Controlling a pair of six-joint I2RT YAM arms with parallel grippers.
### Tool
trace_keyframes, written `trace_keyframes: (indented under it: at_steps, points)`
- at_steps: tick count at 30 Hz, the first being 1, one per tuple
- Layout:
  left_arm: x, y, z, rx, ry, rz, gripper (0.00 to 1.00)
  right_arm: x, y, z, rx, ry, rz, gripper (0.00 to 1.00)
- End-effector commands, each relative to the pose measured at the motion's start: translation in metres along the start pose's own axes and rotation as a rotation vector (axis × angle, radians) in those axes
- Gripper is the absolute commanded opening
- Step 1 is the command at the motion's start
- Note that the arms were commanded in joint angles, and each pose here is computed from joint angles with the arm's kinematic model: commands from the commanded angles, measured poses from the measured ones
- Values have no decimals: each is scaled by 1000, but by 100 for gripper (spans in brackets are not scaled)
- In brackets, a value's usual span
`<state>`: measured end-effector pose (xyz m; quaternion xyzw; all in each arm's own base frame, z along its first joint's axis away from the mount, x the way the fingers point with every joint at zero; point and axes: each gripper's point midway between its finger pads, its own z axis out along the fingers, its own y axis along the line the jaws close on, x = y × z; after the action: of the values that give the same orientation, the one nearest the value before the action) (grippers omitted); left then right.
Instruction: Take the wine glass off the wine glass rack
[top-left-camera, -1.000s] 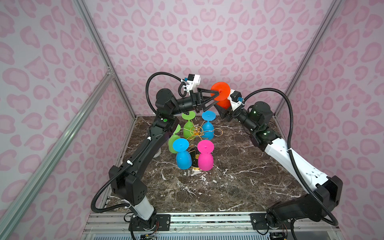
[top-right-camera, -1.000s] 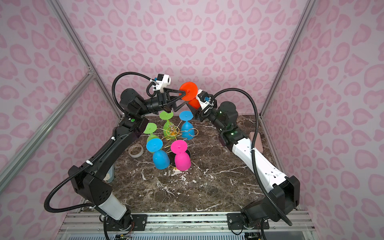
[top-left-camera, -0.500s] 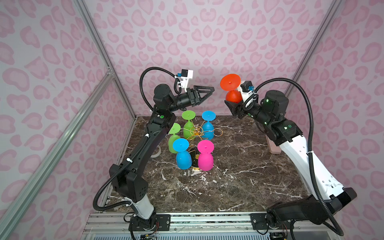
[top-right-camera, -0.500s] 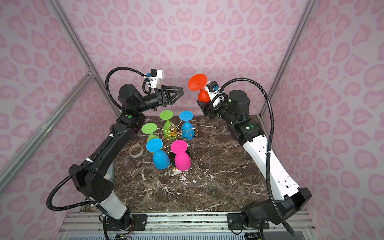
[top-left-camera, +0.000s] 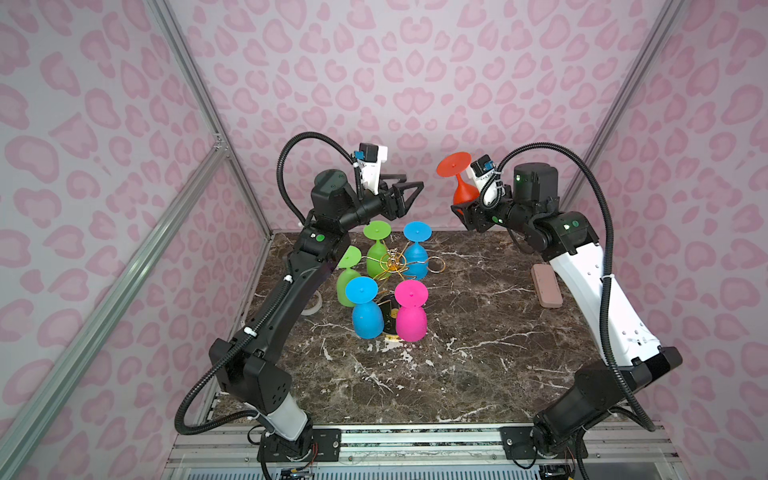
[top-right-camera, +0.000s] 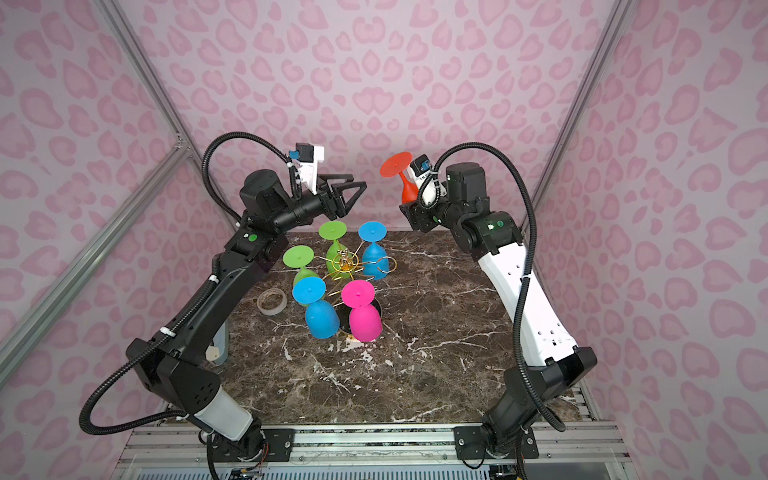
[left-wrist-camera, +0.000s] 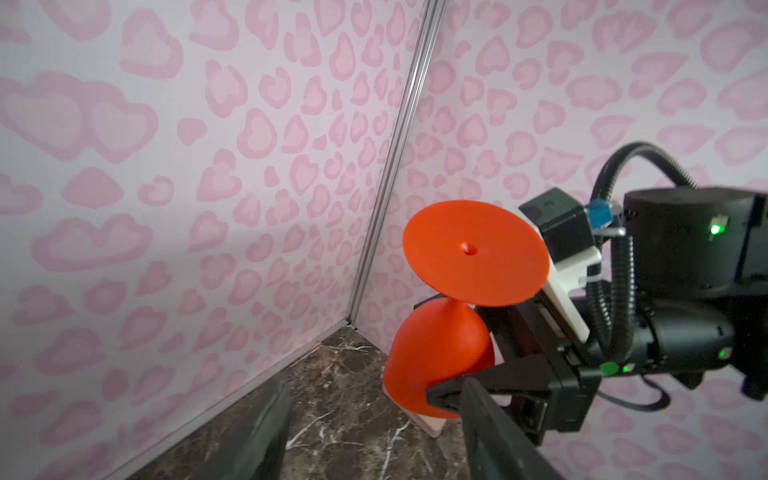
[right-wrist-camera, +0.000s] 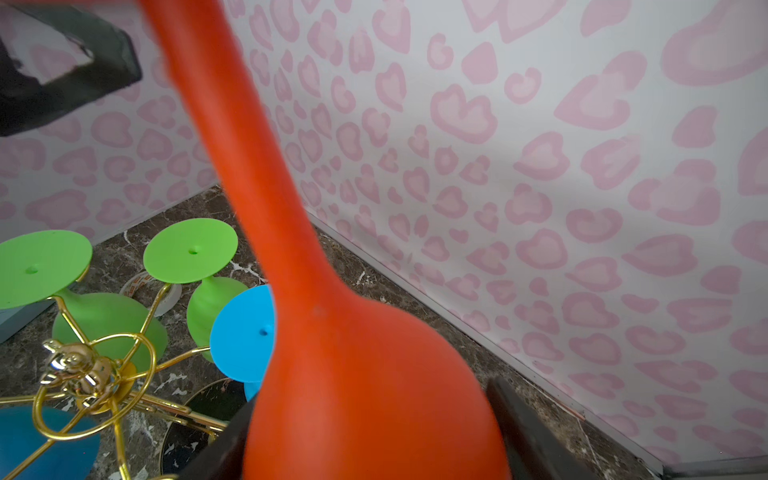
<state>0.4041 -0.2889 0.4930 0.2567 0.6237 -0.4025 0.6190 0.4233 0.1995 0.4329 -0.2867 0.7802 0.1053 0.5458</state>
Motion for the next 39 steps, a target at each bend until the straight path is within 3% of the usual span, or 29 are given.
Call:
trace_keyframes:
  at_steps: [1, 4, 10, 16, 30, 39]
  points:
    - [1, 5, -3, -113, -27, 398, 66, 15, 1, 4, -4, 74, 17, 71]
    - [8, 1, 0, -113, -15, 552, 66, 19, 2, 7, -16, 92, 24, 70]
    - [5, 5, 7, -127, -34, 672, 63, 27, 5, 13, -32, 127, 33, 70]
    - [15, -7, 10, -36, -31, 794, 59, 33, 14, 21, -54, 174, 14, 70]
    - [20, -4, 17, -33, -36, 910, 52, 43, 37, 30, -94, 227, -18, 69]
    - [27, -5, 22, -32, -27, 925, 37, 45, 47, 31, -115, 234, -8, 68]
